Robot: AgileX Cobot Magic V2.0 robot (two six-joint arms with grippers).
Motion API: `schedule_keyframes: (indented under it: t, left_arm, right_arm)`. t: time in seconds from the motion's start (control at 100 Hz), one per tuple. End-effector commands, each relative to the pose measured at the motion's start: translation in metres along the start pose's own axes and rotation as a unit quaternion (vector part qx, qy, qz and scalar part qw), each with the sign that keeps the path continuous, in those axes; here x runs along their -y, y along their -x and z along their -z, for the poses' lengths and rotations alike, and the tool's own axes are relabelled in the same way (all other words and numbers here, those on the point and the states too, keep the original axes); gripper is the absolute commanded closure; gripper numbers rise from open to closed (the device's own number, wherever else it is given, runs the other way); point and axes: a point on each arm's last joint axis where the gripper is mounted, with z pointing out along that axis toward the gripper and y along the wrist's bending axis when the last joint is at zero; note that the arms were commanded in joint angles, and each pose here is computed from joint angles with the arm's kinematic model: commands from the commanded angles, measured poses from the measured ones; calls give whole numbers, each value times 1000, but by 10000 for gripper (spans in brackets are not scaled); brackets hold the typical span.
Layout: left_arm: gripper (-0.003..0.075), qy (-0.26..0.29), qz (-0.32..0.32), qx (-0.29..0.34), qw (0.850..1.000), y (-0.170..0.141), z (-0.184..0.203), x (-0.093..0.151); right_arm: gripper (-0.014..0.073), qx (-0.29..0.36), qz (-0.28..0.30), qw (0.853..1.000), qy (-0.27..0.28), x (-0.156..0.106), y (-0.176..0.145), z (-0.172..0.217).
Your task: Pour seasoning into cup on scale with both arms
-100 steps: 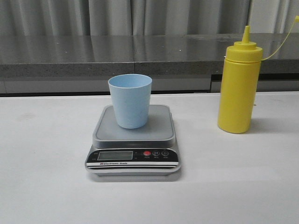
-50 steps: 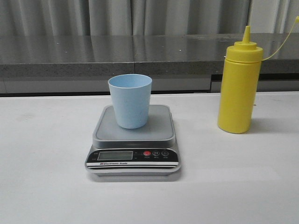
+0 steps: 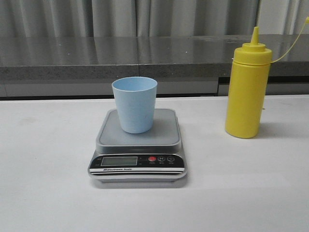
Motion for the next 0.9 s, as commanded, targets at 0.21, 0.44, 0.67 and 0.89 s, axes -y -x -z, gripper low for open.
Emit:
schedule_keyframes:
  t: [0.21,0.44,0.67,0.89]
  left_arm:
    - [741,2,12,42,999,14,1,0]
    - [741,2,12,42,999,14,1,0]
    - [741,2,12,42,999,14,1,0]
    - [741,2,12,42,999,14,1,0]
  right_arm:
    - [655,30,11,999,-4,0,9,4]
    - [655,30,20,999,-4,-1,9,4]
    - [655,30,20,999,-4,-1,9,4]
    - [655,30,20,999,-4,-1,9,4]
